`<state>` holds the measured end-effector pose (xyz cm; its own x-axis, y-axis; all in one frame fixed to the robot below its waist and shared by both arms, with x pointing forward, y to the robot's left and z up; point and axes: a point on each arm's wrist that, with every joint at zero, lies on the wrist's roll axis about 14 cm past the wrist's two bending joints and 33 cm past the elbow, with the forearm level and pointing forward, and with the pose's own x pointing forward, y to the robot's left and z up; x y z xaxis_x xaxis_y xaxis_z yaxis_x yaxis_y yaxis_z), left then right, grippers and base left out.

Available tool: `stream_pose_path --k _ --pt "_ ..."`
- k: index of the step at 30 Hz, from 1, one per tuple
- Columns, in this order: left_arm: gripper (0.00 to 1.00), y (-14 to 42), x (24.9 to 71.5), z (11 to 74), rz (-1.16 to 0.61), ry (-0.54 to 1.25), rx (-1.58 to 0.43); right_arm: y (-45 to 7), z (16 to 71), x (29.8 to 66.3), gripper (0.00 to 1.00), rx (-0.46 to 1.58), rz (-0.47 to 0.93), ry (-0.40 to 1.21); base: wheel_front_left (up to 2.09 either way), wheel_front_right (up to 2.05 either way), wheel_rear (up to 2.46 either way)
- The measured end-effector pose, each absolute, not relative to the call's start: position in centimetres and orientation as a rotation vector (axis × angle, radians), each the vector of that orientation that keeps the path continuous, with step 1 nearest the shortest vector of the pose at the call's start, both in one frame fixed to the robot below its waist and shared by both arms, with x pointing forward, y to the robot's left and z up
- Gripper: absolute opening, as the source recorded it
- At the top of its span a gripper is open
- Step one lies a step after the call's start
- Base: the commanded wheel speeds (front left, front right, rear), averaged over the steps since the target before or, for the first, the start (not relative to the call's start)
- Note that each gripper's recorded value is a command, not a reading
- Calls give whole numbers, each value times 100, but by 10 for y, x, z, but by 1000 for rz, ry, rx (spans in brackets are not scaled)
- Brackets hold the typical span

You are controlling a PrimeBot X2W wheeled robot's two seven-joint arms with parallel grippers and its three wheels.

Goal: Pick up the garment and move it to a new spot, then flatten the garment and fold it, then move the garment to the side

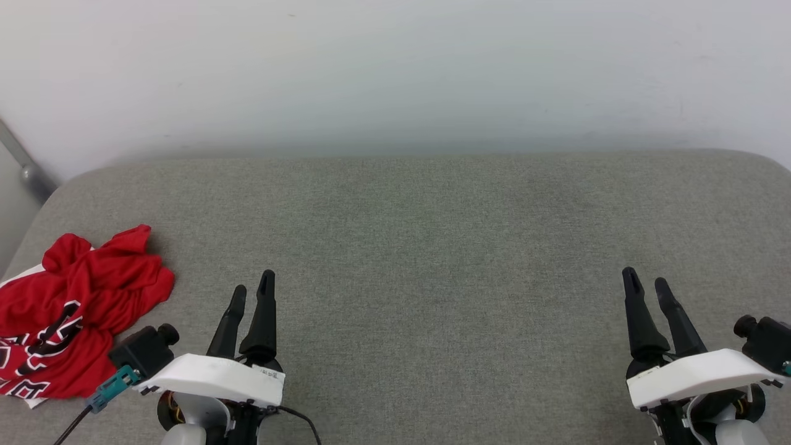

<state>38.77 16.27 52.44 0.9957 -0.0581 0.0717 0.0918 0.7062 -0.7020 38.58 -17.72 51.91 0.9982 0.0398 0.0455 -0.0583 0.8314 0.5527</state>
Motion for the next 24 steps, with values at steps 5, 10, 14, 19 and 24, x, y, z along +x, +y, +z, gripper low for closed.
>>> stream_pose_path --k 5,10,14,19,24 --pt "100 161 389 525 -88 -48 -666 -176 517 386 100 510 57 -25 0 0 0" --pt "100 160 390 523 -91 -50 -577 -174 515 386 100 445 65 -14 0 0 0" --pt "100 160 391 526 -93 -60 -518 -172 515 387 100 395 72 -12 0 0 0" --pt "100 160 391 527 -92 -71 -455 -171 513 387 100 337 78 -4 0 0 0" --pt "100 160 390 528 -95 -83 -402 -169 512 387 100 281 85 0 0 0 0"
